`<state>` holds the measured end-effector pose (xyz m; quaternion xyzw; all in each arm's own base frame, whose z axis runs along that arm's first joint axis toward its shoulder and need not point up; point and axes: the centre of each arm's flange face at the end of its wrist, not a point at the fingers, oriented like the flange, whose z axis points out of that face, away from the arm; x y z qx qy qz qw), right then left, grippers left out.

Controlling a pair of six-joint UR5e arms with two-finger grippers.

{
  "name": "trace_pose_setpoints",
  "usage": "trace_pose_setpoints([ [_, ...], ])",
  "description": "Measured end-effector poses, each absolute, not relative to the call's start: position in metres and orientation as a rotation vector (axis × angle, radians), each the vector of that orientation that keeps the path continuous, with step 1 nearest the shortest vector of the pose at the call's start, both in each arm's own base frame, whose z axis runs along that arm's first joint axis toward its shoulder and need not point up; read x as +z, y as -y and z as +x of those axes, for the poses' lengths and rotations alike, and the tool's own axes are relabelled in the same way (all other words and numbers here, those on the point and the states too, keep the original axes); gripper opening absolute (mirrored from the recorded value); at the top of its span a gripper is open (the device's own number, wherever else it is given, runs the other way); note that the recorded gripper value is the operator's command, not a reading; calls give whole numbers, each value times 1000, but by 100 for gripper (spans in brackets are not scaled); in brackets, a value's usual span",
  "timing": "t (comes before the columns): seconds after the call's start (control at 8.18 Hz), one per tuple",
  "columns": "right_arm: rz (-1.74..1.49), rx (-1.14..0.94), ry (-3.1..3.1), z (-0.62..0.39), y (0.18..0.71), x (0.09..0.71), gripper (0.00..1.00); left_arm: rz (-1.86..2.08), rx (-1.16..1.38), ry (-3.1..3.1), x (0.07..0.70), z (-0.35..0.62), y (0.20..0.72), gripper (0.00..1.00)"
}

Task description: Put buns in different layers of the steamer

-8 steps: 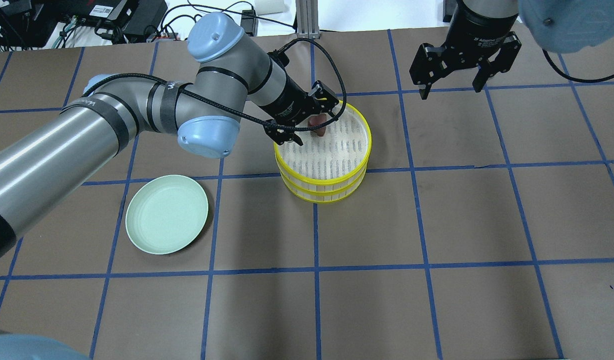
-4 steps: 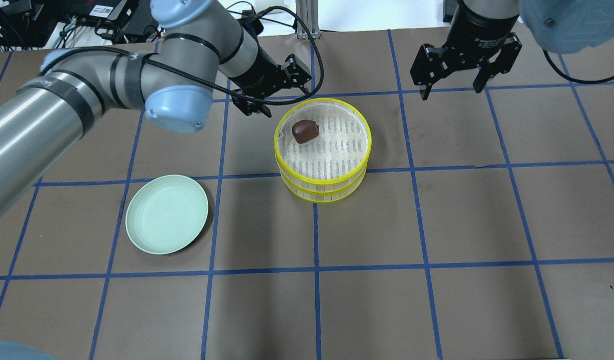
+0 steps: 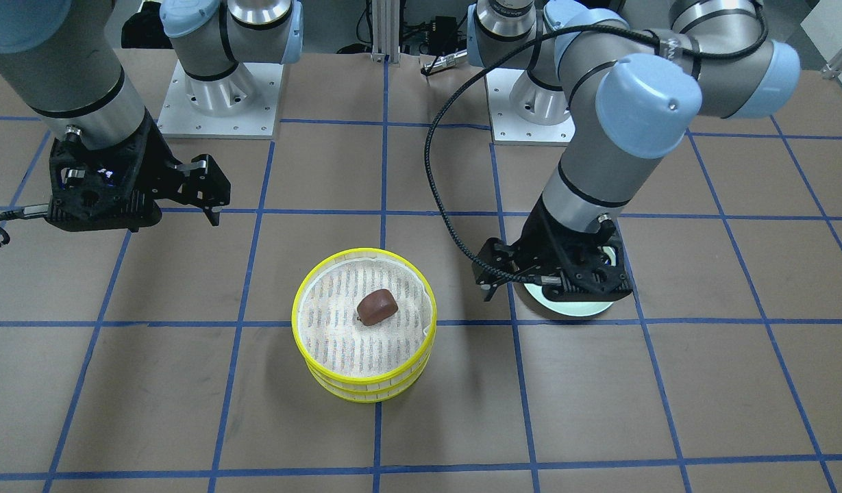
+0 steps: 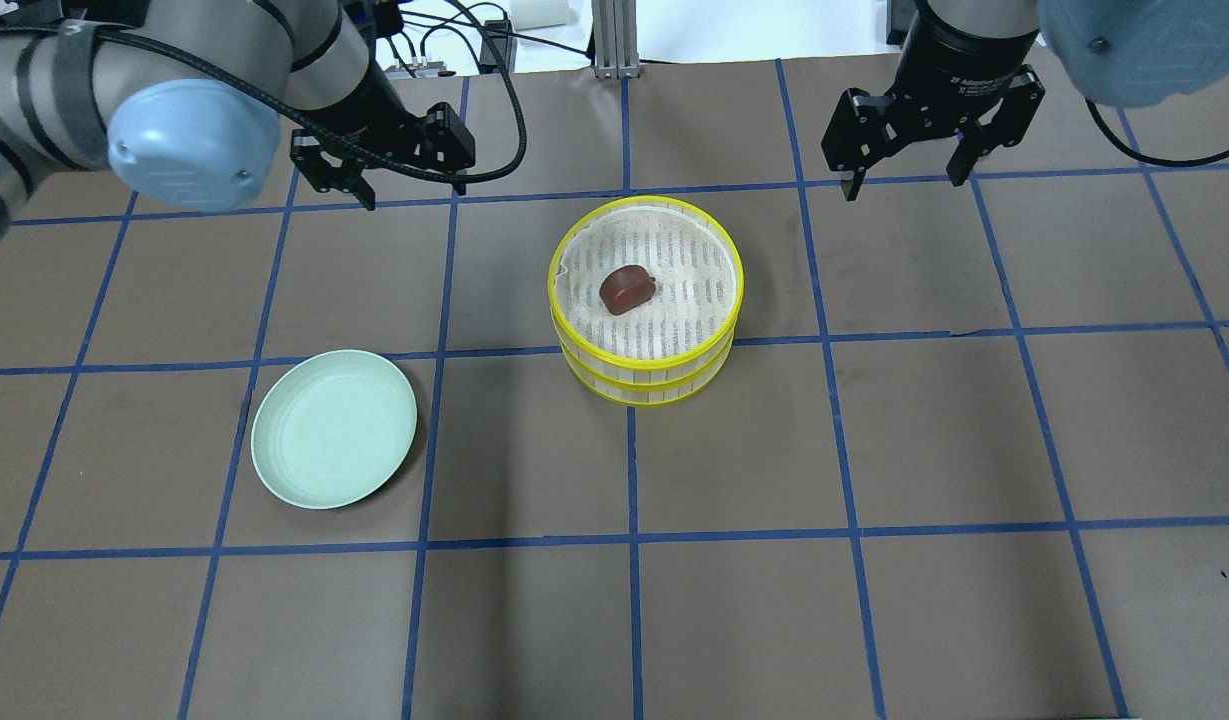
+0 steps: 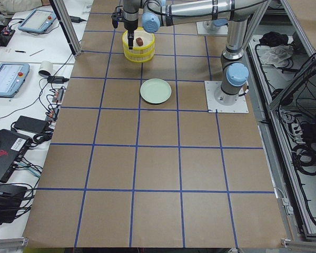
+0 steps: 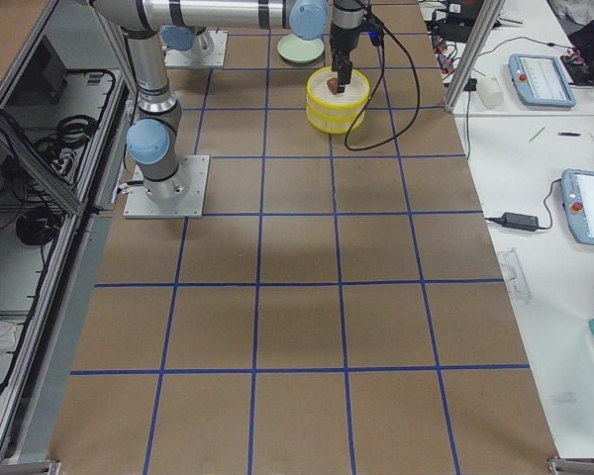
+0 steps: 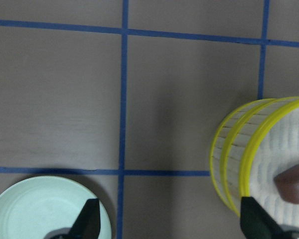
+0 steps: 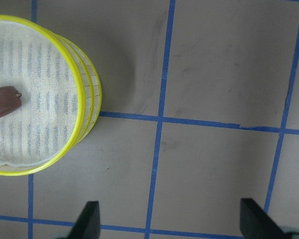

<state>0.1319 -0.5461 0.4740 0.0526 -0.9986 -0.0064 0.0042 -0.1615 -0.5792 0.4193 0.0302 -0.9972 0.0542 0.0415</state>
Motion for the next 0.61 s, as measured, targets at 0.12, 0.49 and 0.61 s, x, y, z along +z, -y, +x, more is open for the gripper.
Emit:
trace_pose_setpoints([
  [0.12, 167, -20, 3128, 132, 546, 474, 100, 69, 140, 3096, 438, -149, 566, 100],
  [0.49, 168, -23, 3128, 132, 546, 473, 100, 14, 100, 3146, 493, -113, 528, 100],
  [0.61, 168, -24, 3131, 132, 546, 473, 100, 0, 95, 3173, 507, -107, 514, 100],
])
